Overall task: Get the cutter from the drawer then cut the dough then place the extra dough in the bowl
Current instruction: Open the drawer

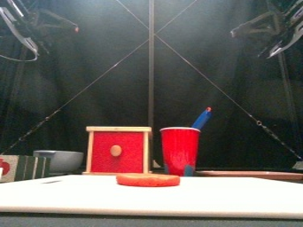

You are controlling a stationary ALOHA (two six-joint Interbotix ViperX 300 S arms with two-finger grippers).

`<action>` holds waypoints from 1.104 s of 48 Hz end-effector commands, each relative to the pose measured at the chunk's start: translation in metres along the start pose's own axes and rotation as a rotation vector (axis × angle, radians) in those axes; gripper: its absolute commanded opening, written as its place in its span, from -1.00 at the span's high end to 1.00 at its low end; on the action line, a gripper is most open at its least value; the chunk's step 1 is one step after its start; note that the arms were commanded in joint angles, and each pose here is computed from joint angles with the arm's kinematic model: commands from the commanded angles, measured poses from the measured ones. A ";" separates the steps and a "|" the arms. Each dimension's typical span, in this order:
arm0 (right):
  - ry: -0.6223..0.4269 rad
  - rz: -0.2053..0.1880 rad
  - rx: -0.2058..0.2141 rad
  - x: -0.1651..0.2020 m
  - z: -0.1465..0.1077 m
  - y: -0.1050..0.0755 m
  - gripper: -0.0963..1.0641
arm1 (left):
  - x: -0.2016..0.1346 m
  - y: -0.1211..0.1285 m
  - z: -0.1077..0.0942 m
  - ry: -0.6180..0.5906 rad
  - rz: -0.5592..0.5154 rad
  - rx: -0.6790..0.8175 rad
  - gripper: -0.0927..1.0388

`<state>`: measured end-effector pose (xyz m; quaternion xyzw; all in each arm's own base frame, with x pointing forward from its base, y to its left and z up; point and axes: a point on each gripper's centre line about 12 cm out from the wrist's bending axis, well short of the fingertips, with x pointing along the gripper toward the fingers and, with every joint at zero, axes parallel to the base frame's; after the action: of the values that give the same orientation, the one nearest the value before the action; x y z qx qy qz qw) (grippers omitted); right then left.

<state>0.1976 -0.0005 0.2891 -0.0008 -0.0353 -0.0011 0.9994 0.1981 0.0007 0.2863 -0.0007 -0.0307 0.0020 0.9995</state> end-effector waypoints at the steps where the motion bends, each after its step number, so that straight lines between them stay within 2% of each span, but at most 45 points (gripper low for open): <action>1: -0.006 -0.013 -0.019 0.008 0.005 -0.003 0.73 | 0.008 -0.001 -0.001 -0.018 -0.003 -0.012 0.74; 11: 0.035 -0.065 -0.068 0.042 -0.009 -0.019 0.79 | 0.023 -0.001 -0.021 -0.013 0.004 -0.051 0.69; 20: 0.021 -0.065 -0.132 0.096 -0.007 -0.032 0.79 | 0.036 0.007 -0.041 -0.025 0.076 -0.142 0.60; 26: 0.038 -0.060 -0.184 0.140 -0.018 -0.045 0.79 | 0.043 0.019 -0.055 -0.049 0.183 -0.285 0.51; 30: 0.053 -0.064 -0.212 0.165 -0.028 -0.059 0.79 | 0.045 0.021 -0.061 -0.053 0.213 -0.354 0.43; 34: 0.073 -0.075 -0.232 0.189 -0.040 -0.075 0.79 | 0.049 0.020 -0.068 -0.044 0.223 -0.396 0.30; 43: 0.119 -0.132 -0.240 0.233 -0.070 -0.117 0.79 | 0.058 0.019 -0.084 0.005 0.247 -0.481 0.02; 53: 0.156 -0.150 -0.265 0.263 -0.099 -0.150 0.79 | 0.074 0.018 -0.105 0.067 0.274 -0.593 -0.45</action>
<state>0.4542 -0.1371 0.1975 -0.1218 0.0638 -0.0712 0.9879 0.2668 0.0199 0.1858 -0.2805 0.0065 0.1280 0.9513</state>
